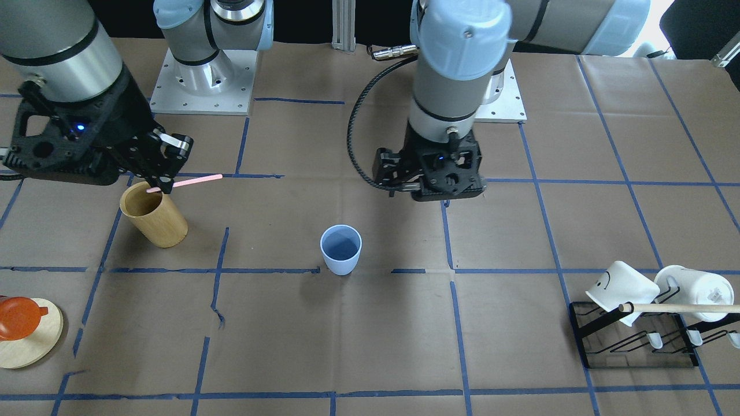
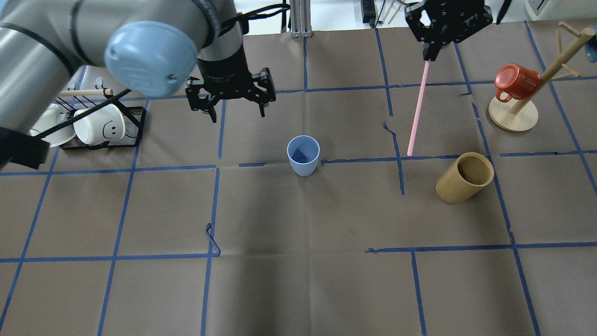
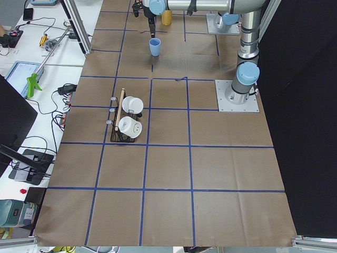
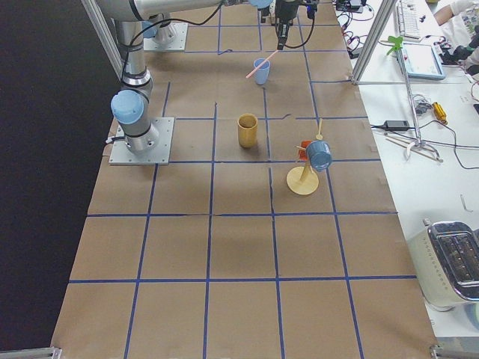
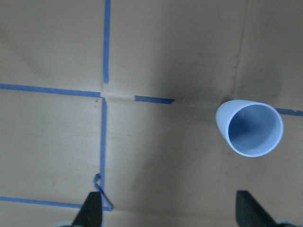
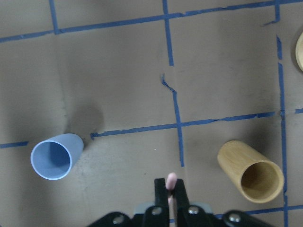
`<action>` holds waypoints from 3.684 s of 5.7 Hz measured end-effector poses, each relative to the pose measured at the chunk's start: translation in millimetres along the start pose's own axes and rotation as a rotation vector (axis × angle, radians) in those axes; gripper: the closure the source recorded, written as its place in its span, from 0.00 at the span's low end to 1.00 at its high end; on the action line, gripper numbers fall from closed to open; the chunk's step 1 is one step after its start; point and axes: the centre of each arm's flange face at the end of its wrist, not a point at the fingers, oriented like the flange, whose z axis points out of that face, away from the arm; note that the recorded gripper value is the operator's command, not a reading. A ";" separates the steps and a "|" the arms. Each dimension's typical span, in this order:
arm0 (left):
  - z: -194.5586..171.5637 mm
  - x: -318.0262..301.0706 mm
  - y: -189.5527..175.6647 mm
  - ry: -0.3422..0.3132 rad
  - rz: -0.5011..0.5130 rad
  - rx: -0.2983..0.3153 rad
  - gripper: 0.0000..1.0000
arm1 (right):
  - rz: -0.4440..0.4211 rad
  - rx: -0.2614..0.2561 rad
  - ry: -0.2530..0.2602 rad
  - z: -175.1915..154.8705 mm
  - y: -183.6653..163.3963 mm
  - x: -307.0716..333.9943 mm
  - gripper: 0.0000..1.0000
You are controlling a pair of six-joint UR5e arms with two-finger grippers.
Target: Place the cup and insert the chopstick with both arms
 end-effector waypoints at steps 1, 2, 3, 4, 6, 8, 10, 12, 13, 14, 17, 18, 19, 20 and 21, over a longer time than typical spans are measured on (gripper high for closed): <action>-34.0 -42.0 20.2 0.006 0.055 0.000 0.01 | 0.028 0.017 -0.006 5.7 -8.4 -47.5 0.91; -60.7 -67.2 41.9 0.016 0.091 0.030 0.01 | 0.054 0.035 -0.014 20.1 -17.3 -92.8 0.91; -66.3 -84.9 45.2 0.024 0.084 0.057 0.01 | 0.080 0.053 -0.026 39.9 -22.7 -130.5 0.91; -55.9 -99.2 37.7 0.028 0.061 0.065 0.01 | 0.097 0.064 -0.036 59.7 -22.7 -161.1 0.91; -44.7 -103.9 40.0 0.020 0.053 0.081 0.01 | 0.099 0.051 -0.023 91.1 -21.9 -186.2 0.91; -44.6 -105.8 41.6 0.019 0.050 0.085 0.01 | 0.090 0.028 0.012 127.9 -22.3 -186.2 0.85; -44.0 -103.9 41.9 0.025 0.054 0.081 0.01 | 0.071 0.039 0.007 163.1 -20.2 -184.8 0.00; -43.8 -105.9 41.2 0.023 0.049 0.080 0.01 | 0.039 0.048 0.005 157.8 -18.6 -178.1 0.00; -43.9 -106.1 41.4 0.022 0.048 0.080 0.01 | 0.021 0.046 0.008 135.1 -11.4 -166.9 0.00; -44.0 -106.1 41.6 0.022 0.048 0.080 0.01 | -0.005 0.033 0.017 108.4 -1.6 -150.3 0.00; -44.6 -105.7 42.8 0.019 0.050 0.080 0.01 | -0.122 -0.047 0.045 29.1 21.2 -39.0 0.00; -44.4 -105.5 43.2 0.018 0.050 0.079 0.01 | -0.119 -0.076 0.047 25.1 31.3 3.9 0.00; -44.4 -105.4 43.5 0.018 0.051 0.078 0.01 | -0.088 -0.093 0.044 29.1 49.5 34.7 0.00; -44.3 -105.1 43.7 0.018 0.052 0.078 0.01 | -0.060 -0.090 0.038 35.5 67.0 45.5 0.00; -44.3 -104.8 43.8 0.017 0.053 0.077 0.01 | -0.040 -0.081 0.031 41.5 78.1 48.6 0.00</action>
